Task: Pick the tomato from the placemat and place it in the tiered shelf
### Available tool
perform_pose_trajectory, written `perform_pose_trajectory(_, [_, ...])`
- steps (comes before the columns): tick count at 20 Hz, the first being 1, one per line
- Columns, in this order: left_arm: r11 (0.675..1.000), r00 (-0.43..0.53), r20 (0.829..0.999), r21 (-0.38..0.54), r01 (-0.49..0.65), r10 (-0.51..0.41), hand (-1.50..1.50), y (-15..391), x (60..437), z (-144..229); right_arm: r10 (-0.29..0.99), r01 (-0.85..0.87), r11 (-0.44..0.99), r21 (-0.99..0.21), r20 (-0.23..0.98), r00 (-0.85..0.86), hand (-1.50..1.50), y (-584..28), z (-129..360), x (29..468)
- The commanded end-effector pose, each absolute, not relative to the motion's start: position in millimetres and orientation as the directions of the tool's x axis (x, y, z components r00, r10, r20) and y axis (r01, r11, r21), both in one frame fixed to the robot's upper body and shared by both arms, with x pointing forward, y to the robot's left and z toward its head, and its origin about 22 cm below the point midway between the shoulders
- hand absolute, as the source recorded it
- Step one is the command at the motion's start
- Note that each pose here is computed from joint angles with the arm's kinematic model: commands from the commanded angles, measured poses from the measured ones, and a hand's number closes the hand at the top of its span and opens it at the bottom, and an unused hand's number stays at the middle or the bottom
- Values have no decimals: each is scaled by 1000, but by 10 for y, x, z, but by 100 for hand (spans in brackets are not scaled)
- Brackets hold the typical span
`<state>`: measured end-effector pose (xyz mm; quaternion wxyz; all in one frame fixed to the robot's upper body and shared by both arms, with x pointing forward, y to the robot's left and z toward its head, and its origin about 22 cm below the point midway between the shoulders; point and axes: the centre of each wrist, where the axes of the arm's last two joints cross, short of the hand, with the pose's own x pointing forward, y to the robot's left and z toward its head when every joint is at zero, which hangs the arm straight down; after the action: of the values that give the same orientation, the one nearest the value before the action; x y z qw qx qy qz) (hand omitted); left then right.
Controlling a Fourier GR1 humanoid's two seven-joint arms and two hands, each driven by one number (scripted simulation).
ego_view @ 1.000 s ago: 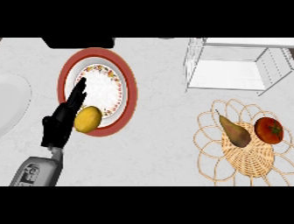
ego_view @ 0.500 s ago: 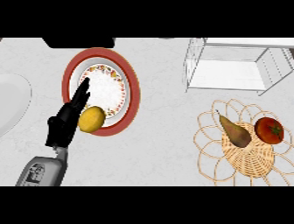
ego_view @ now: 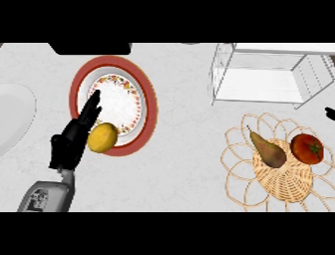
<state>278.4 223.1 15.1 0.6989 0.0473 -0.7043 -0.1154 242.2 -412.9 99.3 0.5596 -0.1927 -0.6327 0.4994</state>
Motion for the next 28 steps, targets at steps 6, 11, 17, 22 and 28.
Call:
perform_pose_trajectory(6, [966,-23,970,245,85,-244,0,2224,2745,40,821,-305,410,-860,493,-287,-150,-4019,696,2734])
perform_pose_trajectory(11, [969,-29,974,226,104,-225,0,2307,2728,164,824,-310,411,-858,495,-278,-150,-3818,531,2505])
perform_pose_trajectory(17, [968,-38,973,228,107,-226,0,2190,2963,86,816,-342,394,-853,496,-296,-150,-4146,497,2498])
perform_pose_trajectory(22, [968,-26,972,235,86,-234,0,2047,2862,87,822,-344,379,-859,483,-302,-150,-3930,301,2760])
perform_pose_trajectory(28, [970,-33,973,229,85,-227,0,2231,2840,147,851,-373,271,-888,402,-339,150,-3633,305,2656])
